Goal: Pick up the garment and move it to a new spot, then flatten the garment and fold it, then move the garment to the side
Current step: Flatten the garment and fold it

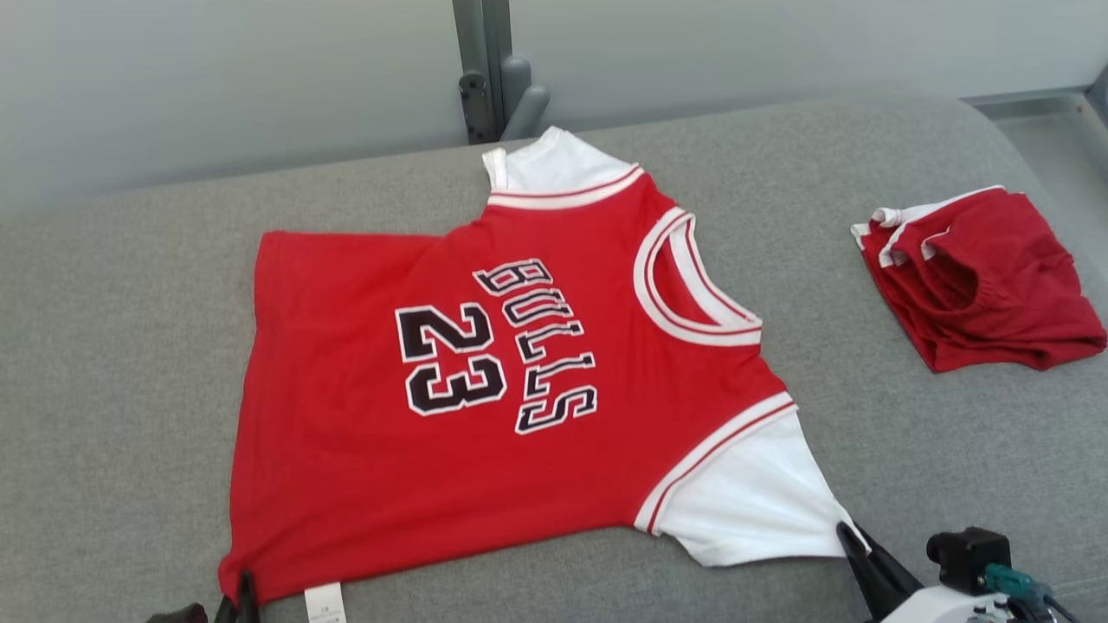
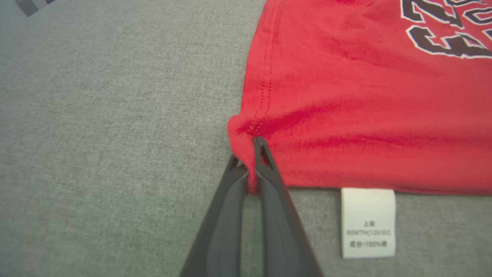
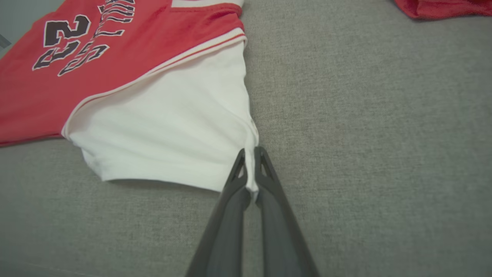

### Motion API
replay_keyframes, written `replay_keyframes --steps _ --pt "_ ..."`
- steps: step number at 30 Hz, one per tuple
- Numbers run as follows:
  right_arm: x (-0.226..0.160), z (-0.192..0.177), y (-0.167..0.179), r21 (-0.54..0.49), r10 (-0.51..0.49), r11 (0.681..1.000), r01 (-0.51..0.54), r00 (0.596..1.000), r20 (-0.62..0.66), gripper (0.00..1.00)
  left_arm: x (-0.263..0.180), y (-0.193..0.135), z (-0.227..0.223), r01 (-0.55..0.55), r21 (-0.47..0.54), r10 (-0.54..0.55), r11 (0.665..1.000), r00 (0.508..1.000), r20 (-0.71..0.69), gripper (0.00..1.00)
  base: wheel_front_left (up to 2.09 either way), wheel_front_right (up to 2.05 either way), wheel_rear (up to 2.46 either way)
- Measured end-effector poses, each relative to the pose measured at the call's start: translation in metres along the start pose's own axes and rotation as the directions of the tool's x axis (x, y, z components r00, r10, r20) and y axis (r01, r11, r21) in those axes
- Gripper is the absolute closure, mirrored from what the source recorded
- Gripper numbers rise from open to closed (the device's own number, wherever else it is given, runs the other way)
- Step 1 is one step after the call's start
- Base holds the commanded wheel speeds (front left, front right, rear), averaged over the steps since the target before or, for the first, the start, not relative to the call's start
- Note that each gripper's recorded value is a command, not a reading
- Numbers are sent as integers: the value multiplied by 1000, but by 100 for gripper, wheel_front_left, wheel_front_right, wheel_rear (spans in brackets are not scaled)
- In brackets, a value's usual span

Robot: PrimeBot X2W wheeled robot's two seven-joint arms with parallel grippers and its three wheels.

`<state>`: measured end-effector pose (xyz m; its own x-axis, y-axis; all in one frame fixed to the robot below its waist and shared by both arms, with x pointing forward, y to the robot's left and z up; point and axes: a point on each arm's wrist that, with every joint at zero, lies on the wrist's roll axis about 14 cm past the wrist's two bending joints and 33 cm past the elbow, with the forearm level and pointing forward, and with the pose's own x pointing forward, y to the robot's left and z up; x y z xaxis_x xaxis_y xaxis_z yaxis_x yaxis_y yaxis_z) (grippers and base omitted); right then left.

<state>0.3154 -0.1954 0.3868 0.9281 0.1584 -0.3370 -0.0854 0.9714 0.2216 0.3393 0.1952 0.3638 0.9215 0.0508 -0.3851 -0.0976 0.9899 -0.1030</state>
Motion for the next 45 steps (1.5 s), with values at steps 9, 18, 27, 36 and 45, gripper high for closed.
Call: replay_keyframes --steps 9,18,27,36,45 --pt "-41 -16 2 39 -36 999 35 999 27 100 -38 10 -9 -6 4 6 1000 1000 14 100 0 0 0" --pt "-36 15 7 17 -18 1000 16 992 122 100 -41 -3 9 40 -5 -40 999 996 80 100 0 0 0" --pt "7 94 22 -67 58 997 -40 954 294 100 -10 -25 68 106 24 -108 994 968 226 100 0 0 0" --pt "69 130 32 -144 115 987 -74 946 302 100 43 -43 95 130 41 -136 991 960 243 100 0 0 0" --pt "113 129 29 -151 118 985 -80 957 263 100 78 -39 93 97 49 -105 994 972 210 100 0 0 0"
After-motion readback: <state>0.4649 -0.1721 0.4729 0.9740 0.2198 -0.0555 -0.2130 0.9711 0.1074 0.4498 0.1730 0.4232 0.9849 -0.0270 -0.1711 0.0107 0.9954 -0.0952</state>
